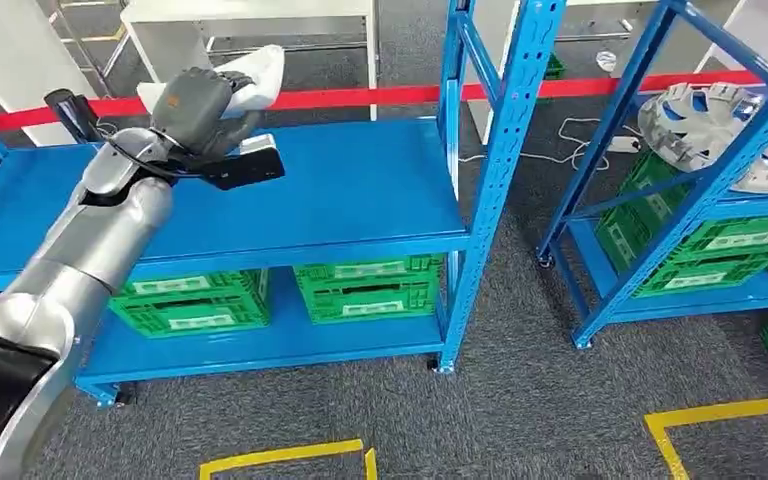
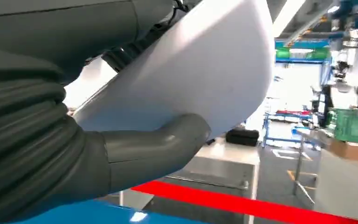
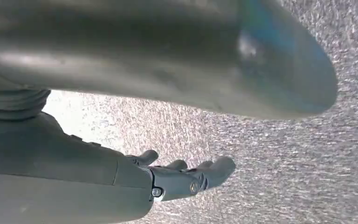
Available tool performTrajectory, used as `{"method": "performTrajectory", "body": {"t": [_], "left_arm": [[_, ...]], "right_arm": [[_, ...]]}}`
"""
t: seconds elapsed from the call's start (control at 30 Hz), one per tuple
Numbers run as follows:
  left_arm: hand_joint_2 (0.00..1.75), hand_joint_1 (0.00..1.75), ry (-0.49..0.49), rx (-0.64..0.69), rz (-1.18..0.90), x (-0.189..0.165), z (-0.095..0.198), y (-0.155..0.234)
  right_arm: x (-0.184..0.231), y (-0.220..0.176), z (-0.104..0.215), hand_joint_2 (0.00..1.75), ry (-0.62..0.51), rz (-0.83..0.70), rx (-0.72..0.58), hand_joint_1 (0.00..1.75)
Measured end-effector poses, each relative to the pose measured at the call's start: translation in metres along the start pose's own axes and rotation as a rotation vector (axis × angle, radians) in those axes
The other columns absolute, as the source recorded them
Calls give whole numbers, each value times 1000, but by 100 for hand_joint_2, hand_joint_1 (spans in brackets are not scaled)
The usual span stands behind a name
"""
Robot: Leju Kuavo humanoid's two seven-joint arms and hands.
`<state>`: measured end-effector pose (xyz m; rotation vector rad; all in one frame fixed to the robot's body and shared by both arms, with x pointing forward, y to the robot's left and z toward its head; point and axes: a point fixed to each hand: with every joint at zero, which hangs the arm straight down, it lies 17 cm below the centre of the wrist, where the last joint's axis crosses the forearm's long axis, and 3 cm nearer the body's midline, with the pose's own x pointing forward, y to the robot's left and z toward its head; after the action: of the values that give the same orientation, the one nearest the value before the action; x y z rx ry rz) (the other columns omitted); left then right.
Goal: Take the parts from the cabinet and place them on the table.
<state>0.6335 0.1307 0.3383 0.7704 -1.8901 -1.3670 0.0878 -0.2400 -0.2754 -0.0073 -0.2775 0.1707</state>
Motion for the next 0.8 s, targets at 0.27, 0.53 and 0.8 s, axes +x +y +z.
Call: {"method": "performTrajectory", "body": {"t": [0.27, 0.53, 0.8], "left_arm": [[175, 175, -42, -29, 22, 41, -17, -16], [175, 175, -64, -15, 19, 61, -28, -11], [175, 175, -49, -25, 15, 50, -23, -15]], "right_arm": [[0, -2, 0, 0, 8, -23, -9, 0], [3, -11, -1, 0, -15, -50, -52, 0], [4, -12, -1, 0, -19, -52, -60, 0]]}}
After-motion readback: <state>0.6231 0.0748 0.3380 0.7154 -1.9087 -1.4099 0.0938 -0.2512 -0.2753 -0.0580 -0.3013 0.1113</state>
